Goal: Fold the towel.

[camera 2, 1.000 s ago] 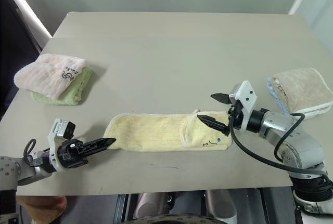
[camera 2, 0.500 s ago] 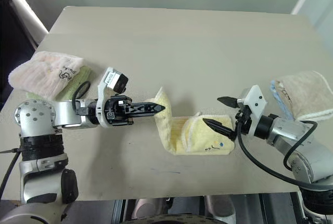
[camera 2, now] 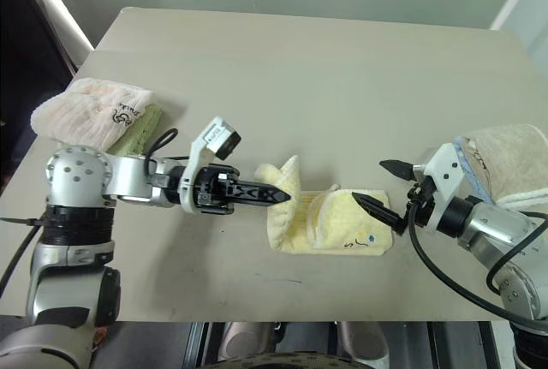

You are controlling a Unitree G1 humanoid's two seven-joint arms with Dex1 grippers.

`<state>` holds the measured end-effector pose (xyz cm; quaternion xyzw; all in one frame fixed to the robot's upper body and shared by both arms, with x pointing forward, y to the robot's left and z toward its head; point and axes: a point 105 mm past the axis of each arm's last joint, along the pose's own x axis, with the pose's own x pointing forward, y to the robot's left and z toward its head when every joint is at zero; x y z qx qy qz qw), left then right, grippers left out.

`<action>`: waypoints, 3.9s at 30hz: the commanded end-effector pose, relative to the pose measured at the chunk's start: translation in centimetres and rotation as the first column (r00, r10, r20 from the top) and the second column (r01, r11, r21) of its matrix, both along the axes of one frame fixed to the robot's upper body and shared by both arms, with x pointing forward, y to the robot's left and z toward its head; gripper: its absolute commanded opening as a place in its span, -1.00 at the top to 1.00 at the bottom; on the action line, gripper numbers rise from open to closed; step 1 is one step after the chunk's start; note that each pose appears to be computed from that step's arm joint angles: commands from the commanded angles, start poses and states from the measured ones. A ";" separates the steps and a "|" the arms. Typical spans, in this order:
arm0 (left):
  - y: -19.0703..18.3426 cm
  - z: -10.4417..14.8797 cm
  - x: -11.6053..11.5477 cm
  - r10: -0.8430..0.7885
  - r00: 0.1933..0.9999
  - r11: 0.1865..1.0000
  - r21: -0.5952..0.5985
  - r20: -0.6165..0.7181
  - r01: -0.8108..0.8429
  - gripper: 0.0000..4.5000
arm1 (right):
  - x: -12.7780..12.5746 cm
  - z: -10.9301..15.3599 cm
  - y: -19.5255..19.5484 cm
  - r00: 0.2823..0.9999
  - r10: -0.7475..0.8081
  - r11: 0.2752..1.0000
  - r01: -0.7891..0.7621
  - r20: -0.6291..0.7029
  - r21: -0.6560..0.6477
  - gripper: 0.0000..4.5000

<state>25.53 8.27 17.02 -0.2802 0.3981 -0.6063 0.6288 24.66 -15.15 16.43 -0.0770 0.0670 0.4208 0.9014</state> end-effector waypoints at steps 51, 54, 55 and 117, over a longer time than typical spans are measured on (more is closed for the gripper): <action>-12.7 -0.9 0.7 -0.332 0.898 0.936 -0.017 0.290 0.352 -0.99 | -1.6 2.1 -1.7 0.989 -0.131 0.991 0.132 0.061 -0.007 -1.00; -12.1 1.2 1.8 -0.250 0.871 0.953 -0.053 0.423 0.299 -0.99 | -1.5 2.4 -1.8 0.989 -0.131 0.991 0.131 0.069 -0.004 -1.00; -11.7 1.8 2.2 -0.219 0.853 0.959 -0.059 0.474 0.279 -0.99 | -1.4 2.6 -1.8 0.989 -0.130 0.991 0.130 0.073 0.006 -1.00; -5.9 -4.9 2.4 0.093 0.549 0.973 -0.193 0.831 0.128 0.98 | 1.0 -2.7 2.5 0.998 -0.031 0.992 0.037 -0.046 0.121 1.00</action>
